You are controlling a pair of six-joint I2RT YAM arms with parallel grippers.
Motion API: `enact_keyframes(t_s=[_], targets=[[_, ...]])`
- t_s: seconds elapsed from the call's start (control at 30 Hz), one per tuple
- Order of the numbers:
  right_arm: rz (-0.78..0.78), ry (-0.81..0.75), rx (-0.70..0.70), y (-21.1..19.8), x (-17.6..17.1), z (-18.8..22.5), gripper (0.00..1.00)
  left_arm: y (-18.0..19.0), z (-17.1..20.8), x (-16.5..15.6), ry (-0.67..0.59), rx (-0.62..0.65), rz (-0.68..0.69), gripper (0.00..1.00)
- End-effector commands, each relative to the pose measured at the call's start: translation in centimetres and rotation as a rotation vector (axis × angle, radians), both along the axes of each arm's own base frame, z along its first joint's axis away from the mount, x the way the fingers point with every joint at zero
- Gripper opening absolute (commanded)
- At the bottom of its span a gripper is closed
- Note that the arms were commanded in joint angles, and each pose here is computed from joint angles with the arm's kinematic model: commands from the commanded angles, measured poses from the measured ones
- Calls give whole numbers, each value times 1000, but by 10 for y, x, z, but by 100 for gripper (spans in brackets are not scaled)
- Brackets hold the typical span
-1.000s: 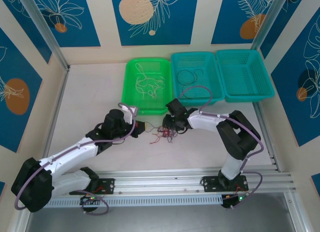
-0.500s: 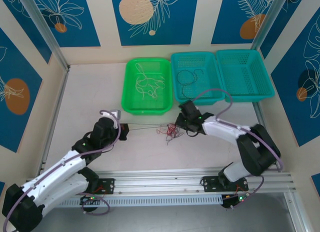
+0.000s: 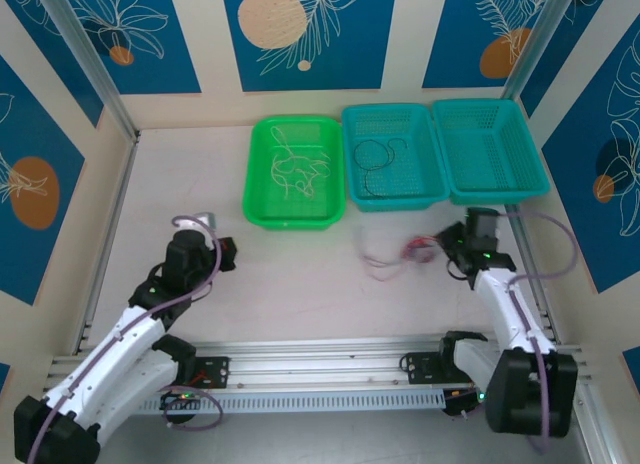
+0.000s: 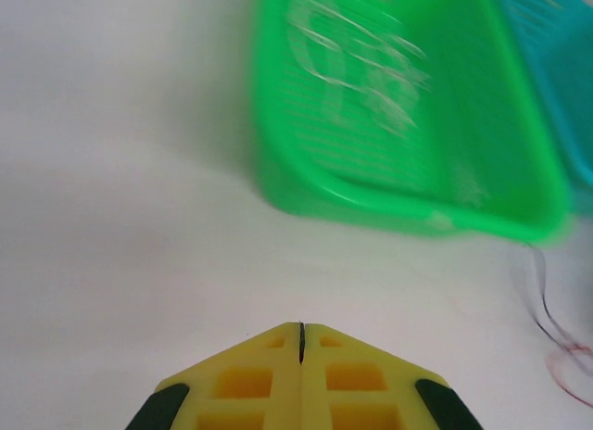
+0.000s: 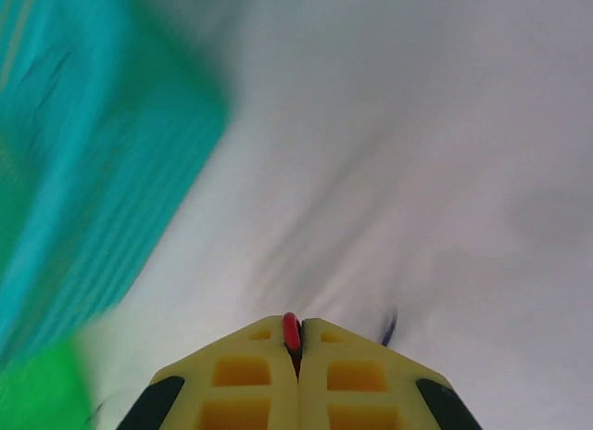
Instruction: Untangle the cables
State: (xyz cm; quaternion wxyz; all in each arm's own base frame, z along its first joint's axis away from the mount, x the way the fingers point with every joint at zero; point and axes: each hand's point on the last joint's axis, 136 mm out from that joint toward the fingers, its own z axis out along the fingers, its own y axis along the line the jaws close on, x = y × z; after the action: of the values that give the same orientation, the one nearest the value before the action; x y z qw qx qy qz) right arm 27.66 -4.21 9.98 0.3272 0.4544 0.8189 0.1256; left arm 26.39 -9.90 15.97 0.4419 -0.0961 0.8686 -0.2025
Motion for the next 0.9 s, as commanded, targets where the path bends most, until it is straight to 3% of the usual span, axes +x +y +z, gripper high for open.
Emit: enact_keyframes(t_s=[0.0, 0.07, 0.27, 0.33, 0.43, 0.53, 0.67, 0.73, 0.87], targets=[[-67, 77, -82, -26, -28, -9, 0, 19, -4, 2, 17, 46, 73, 0], [4, 51, -58, -14, -22, -8, 0, -1, -2, 6, -12, -7, -25, 0], [402, 60, 84, 78, -6, -19, 0, -97, 38, 0, -181, -316, -489, 3], [517, 32, 78, 101, -3, -11, 0, -124, 47, -12, -207, -309, -620, 19], [720, -73, 67, 136, 1, 15, 0, -161, 48, -37, -228, -206, -818, 34], [832, -143, 53, 156, 4, 37, 0, -182, 35, -39, -171, -142, -865, 40], [962, -221, 74, 182, 2, 59, 0, -204, 18, -33, -78, -208, -894, 50], [1010, -236, 83, 193, 0, 65, 0, -215, 4, -34, -27, -184, -922, 56], [1090, -265, 114, 211, -7, 75, 0, -246, -8, -60, 13, -226, -1133, 64]])
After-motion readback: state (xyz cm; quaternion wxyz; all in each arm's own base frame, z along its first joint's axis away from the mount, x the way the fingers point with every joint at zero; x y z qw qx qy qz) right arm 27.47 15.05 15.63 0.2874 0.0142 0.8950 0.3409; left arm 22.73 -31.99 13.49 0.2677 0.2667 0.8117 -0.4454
